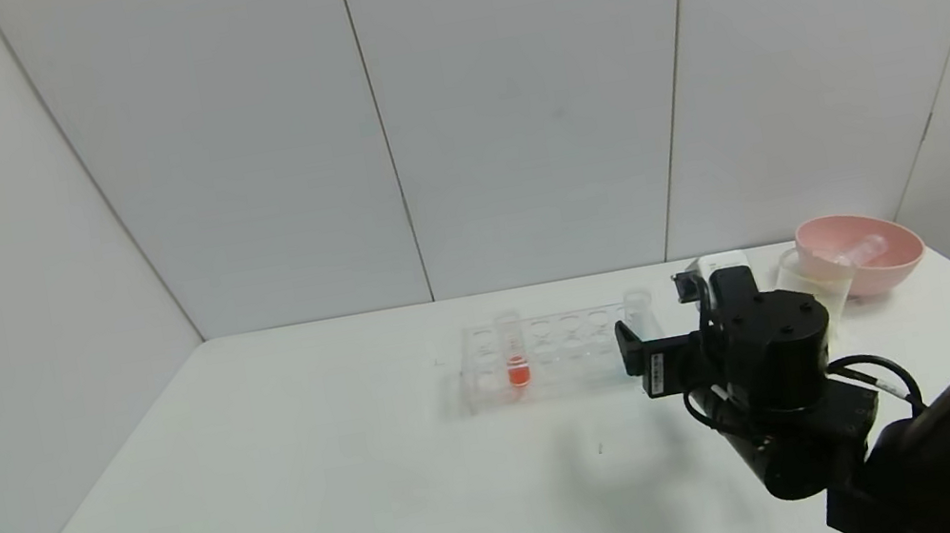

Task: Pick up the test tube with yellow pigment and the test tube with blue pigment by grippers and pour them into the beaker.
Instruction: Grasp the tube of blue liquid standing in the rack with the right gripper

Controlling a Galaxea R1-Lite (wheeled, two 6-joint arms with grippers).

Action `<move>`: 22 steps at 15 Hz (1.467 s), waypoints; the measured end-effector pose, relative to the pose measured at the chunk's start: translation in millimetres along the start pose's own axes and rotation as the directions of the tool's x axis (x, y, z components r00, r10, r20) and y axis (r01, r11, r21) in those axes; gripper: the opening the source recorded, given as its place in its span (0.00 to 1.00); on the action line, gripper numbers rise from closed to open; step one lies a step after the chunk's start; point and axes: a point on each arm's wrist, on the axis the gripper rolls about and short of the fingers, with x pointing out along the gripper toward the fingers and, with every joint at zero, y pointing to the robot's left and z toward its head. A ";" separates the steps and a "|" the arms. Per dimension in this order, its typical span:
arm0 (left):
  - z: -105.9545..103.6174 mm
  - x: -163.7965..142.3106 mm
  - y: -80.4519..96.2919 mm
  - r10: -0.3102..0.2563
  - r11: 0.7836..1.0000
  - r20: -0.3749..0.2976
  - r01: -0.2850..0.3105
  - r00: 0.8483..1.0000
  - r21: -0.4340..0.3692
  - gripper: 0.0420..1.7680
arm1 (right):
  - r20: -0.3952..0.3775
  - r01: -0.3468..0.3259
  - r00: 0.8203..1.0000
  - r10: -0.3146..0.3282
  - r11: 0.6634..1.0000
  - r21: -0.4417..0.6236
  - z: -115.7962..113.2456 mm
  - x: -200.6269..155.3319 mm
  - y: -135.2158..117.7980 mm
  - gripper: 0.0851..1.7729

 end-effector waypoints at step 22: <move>0.0 0.0 0.0 0.000 1.000 0.000 0.000 1.000 0.000 1.00 | 0.011 0.036 0.999 -0.035 0.998 -0.045 -9.3 86.3 4.3 0.31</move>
